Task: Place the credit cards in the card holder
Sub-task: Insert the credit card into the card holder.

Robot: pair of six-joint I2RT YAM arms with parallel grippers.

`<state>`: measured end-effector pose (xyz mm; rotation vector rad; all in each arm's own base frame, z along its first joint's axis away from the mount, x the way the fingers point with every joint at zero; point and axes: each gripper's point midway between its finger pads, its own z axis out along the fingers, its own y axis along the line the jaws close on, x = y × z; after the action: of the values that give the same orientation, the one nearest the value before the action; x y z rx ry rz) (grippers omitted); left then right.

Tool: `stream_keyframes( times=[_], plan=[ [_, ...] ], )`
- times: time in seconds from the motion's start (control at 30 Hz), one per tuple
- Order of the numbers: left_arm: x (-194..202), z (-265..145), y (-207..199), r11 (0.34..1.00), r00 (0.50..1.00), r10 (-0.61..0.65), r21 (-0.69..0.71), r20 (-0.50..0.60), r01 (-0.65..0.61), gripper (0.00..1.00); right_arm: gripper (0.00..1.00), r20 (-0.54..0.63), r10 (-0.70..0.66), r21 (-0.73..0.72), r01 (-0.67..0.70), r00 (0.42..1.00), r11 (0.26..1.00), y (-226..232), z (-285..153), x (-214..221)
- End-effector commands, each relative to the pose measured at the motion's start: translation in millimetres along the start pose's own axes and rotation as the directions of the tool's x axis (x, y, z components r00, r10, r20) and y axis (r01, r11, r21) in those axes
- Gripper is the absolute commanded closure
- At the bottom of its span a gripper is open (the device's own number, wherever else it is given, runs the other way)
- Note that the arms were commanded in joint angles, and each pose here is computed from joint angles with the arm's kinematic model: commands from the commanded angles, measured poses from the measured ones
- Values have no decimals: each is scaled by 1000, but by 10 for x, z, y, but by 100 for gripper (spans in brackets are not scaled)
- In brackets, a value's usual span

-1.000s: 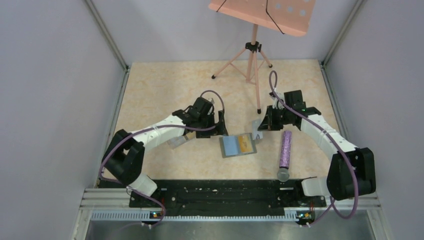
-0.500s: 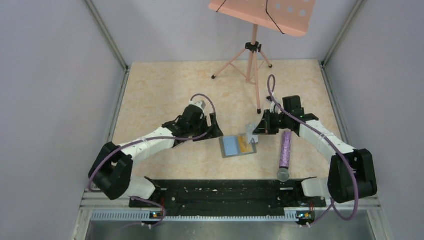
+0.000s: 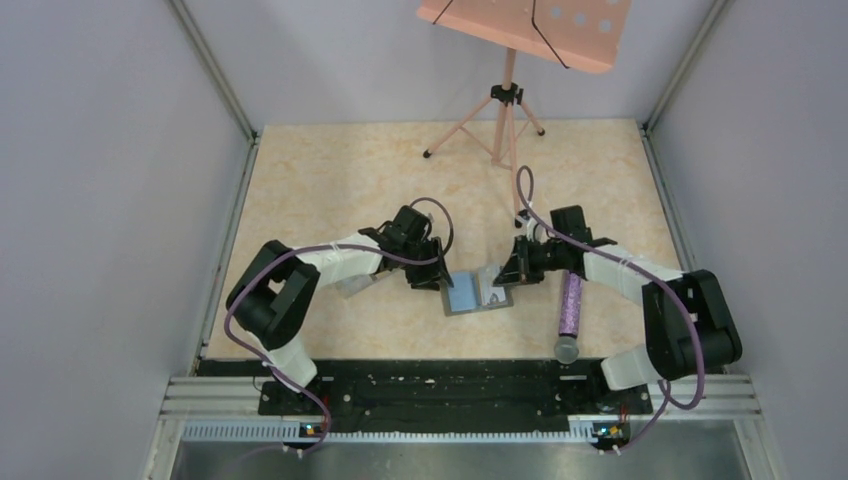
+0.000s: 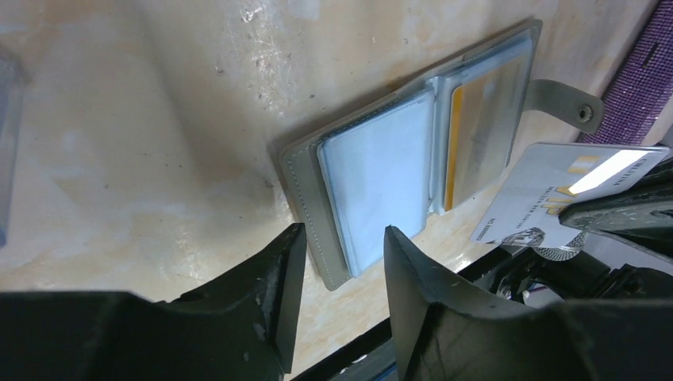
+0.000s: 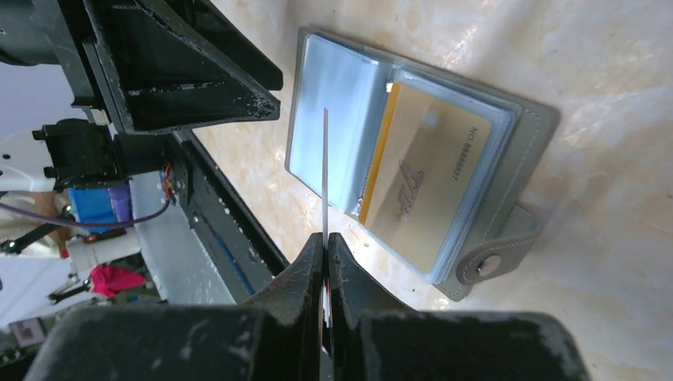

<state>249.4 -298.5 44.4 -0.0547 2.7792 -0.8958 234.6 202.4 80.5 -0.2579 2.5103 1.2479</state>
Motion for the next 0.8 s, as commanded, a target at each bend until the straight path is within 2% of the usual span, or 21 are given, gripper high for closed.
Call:
stream_keyframes(
  times=[0.0, 0.3, 0.77],
  plan=[
    [7, -6, -21, 999, 999, -19, -29, -34, 18, 58, 100, -14, -49, -72, 48, 999, 996, 102, 135, -15],
    [75, 65, 50, 998, 996, -35, -61, -79, 31, 71, 100, -50, -27, -48, 25, 998, 999, -22, 267, 21],
    [131, 122, 111, 996, 993, -41, -86, -115, 31, 80, 100, -101, -18, -56, 12, 995, 998, -120, 416, -72]
  ],
)
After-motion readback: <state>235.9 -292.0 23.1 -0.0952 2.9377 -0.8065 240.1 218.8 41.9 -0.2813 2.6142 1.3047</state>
